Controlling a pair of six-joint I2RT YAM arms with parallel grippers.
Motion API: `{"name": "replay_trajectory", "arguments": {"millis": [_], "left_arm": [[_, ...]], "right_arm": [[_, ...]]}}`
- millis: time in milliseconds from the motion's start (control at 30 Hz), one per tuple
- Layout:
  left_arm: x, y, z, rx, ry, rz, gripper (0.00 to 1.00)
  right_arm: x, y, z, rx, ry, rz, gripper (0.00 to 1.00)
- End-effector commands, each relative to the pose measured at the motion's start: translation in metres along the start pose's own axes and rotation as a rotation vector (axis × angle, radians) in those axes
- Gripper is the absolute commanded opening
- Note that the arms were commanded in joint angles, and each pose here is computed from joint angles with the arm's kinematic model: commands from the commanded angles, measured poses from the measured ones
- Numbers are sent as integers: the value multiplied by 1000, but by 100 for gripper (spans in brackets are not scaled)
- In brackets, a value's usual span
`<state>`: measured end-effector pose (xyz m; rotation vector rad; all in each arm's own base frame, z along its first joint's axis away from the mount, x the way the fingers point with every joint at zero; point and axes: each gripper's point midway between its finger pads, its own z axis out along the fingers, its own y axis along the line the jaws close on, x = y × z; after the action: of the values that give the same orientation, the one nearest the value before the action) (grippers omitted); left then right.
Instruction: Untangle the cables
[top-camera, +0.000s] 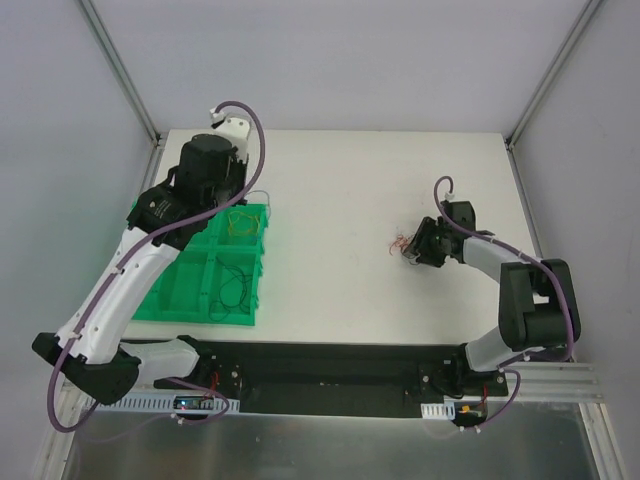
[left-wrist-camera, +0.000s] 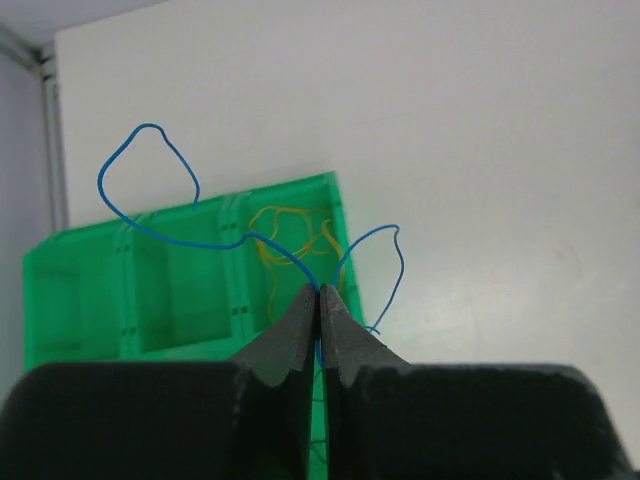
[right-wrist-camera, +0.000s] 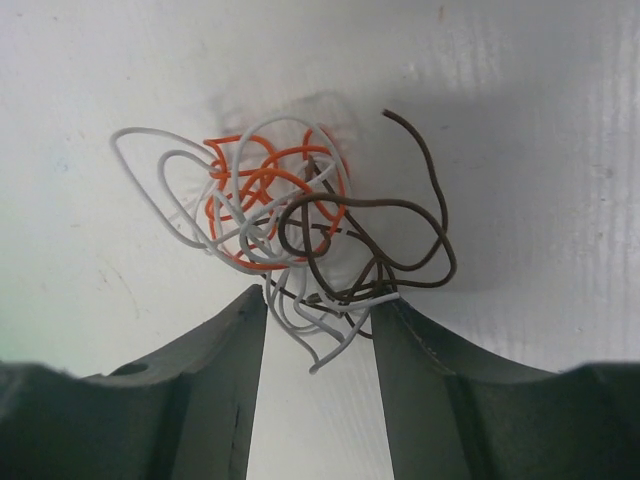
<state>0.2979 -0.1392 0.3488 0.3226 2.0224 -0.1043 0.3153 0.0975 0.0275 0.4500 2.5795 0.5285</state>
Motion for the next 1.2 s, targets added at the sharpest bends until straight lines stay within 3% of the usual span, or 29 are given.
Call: {"name": "replay_trajectory", "arguments": {"millis": [0,133,333,433,667,767,900,1033,1167], "left_arm": [[30,72,14,-306,100,22,0],[39,129,32,-558,136,52,0],[39,196,73,-701,108,20,0],[28,207,85,-721,89,30,0],[17,203,104,-670,62,45,0],[50,196,107,-665,110,-7,0],[113,195,90,-787,216,-98,0],[160,175,84,-716,318,-176,0],[175,145,83,-569,356,-272,0]], "right_arm": [[-11,9,3,-31,-9,-26,49],[-10,11,5,-41,2,-22,49],[-9,11,6,-45,9,-20,49],[-11,10,5,-44,5,-14,49],[-8,12,10,-59,29,-3,49],[-8,11,11,-62,38,5,49],[-8,10,12,-70,45,19,49],[-7,13,14,-87,53,29,49],[-4,14,17,-96,74,39,48]]}}
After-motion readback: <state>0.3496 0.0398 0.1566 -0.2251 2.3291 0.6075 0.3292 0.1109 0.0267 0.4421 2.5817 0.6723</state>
